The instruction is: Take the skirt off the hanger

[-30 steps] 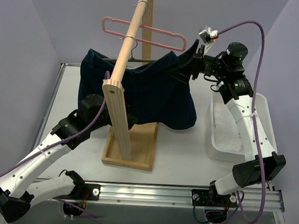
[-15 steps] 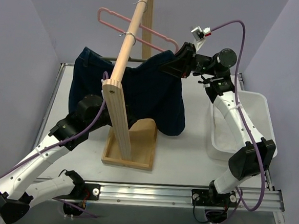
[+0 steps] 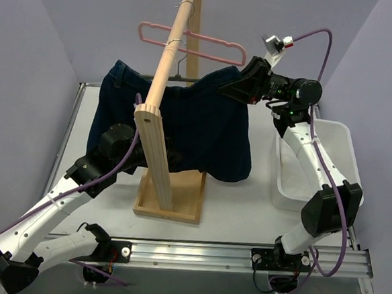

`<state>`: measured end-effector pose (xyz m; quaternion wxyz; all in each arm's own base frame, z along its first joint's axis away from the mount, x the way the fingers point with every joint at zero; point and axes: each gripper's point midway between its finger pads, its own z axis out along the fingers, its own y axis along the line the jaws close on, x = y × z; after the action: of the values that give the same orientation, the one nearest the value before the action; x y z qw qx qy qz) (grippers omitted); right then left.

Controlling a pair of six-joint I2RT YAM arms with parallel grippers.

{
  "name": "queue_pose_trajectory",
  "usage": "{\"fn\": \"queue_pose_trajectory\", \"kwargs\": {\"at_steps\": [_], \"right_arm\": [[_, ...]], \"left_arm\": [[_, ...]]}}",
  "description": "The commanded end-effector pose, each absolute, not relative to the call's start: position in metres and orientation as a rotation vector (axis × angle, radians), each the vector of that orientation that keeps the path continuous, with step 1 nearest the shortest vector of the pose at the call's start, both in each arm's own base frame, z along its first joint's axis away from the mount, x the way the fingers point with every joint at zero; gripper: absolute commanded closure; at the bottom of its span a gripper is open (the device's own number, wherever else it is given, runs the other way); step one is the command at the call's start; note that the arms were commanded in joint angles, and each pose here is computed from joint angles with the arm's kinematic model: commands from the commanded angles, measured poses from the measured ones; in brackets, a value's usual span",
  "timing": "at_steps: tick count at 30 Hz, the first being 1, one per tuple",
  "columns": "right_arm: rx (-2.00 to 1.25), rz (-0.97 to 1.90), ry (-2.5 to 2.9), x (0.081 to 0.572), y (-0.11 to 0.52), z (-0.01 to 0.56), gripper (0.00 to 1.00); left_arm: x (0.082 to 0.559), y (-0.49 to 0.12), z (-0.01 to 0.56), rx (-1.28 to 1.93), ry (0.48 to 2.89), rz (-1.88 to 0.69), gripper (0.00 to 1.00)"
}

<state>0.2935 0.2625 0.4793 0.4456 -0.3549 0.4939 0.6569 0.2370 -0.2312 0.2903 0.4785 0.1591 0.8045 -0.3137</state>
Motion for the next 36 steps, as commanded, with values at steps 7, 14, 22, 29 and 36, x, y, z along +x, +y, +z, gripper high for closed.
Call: {"fn": "queue_pose_trajectory", "kwargs": {"at_steps": [7,14,22,29,36], "right_arm": [[-0.860,1.357,0.995,0.262,0.223,0.529,1.00],[-0.837,1.261,1.119,0.265,0.211,0.501,1.00],[-0.807,1.119,1.352,0.290,0.203,0.433,1.00],[-0.638,1.000,1.543,0.300,0.187,0.385,1.00],[-0.482,0.958,1.629,0.299,0.176,0.334,1.00]], "left_arm": [[0.216,-0.264,0.325,0.493,1.793,-1.039,0.05],[0.203,-0.281,0.334,0.556,1.734,-1.184,0.05],[0.191,-0.291,0.342,0.618,1.696,-1.291,0.15],[0.181,-0.294,0.351,0.657,1.641,-1.350,0.21],[0.209,-0.286,0.352,0.460,1.708,-1.253,0.30]]}}
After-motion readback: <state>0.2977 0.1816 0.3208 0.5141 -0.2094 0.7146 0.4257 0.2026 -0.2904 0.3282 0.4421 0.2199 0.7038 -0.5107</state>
